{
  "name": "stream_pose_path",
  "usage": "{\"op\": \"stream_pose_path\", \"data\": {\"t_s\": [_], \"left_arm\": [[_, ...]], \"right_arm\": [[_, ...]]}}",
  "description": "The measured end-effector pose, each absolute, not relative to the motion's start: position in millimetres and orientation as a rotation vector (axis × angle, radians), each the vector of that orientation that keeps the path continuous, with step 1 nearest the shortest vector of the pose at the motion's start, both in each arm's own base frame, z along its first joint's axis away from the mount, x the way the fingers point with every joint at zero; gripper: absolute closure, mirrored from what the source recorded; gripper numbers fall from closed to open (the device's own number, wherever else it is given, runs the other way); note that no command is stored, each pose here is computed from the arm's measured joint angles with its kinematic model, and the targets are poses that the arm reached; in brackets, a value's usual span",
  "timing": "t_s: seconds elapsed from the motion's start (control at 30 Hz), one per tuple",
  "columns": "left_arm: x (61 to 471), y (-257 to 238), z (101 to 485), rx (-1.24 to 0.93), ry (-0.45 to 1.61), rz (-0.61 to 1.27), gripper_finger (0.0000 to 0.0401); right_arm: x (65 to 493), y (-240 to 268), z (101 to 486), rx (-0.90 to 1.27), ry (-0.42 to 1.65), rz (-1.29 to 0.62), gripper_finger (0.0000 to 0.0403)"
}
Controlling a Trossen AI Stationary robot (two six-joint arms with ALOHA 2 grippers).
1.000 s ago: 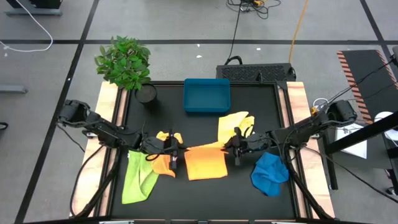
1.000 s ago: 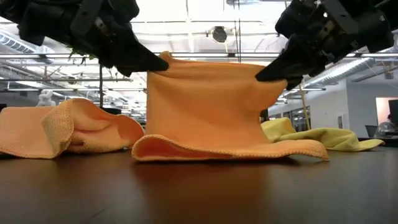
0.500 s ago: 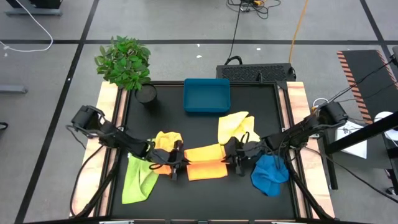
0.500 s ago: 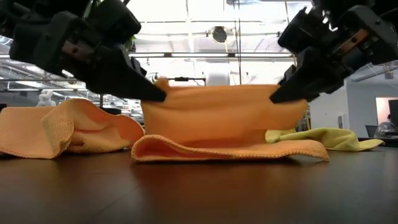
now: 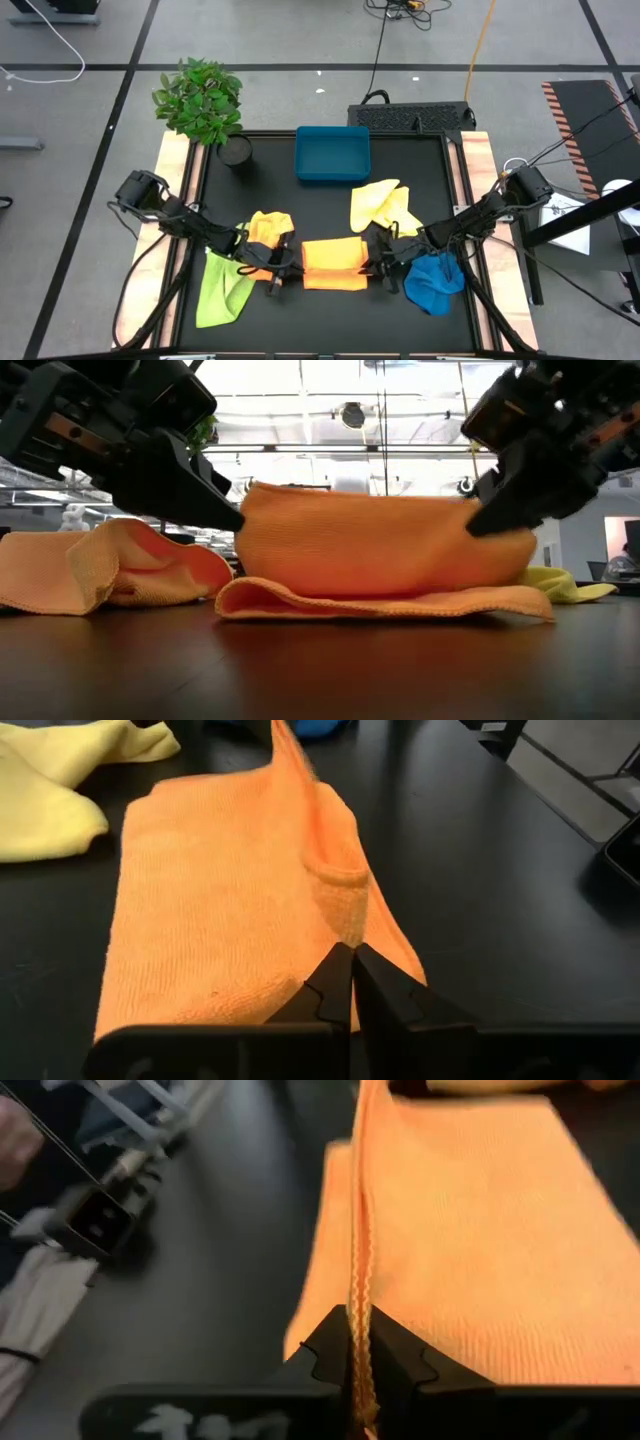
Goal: Fold microfiber towels
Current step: Fold the right orange microfiber towel
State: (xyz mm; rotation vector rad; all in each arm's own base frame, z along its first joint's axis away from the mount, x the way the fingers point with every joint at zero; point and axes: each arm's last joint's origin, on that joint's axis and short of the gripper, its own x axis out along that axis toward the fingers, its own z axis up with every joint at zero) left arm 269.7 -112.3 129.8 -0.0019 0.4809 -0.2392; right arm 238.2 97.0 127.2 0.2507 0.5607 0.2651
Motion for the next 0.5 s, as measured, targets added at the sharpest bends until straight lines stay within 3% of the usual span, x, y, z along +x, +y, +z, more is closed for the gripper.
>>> {"op": "stream_pose_path", "data": {"t_s": [0.2,0.5], "left_arm": [[268.3,-115.7,129.5,0.000,0.486,-0.253,0.0366],[265.0,-117.4,125.4,-0.011,0.539,-0.252,0.0366]], "right_arm": [[238.3,105.2,133.6,0.252,0.504,0.368,0.0360],[235.1,116.5,137.6,0.289,0.480,0.424,0.0322]]}}
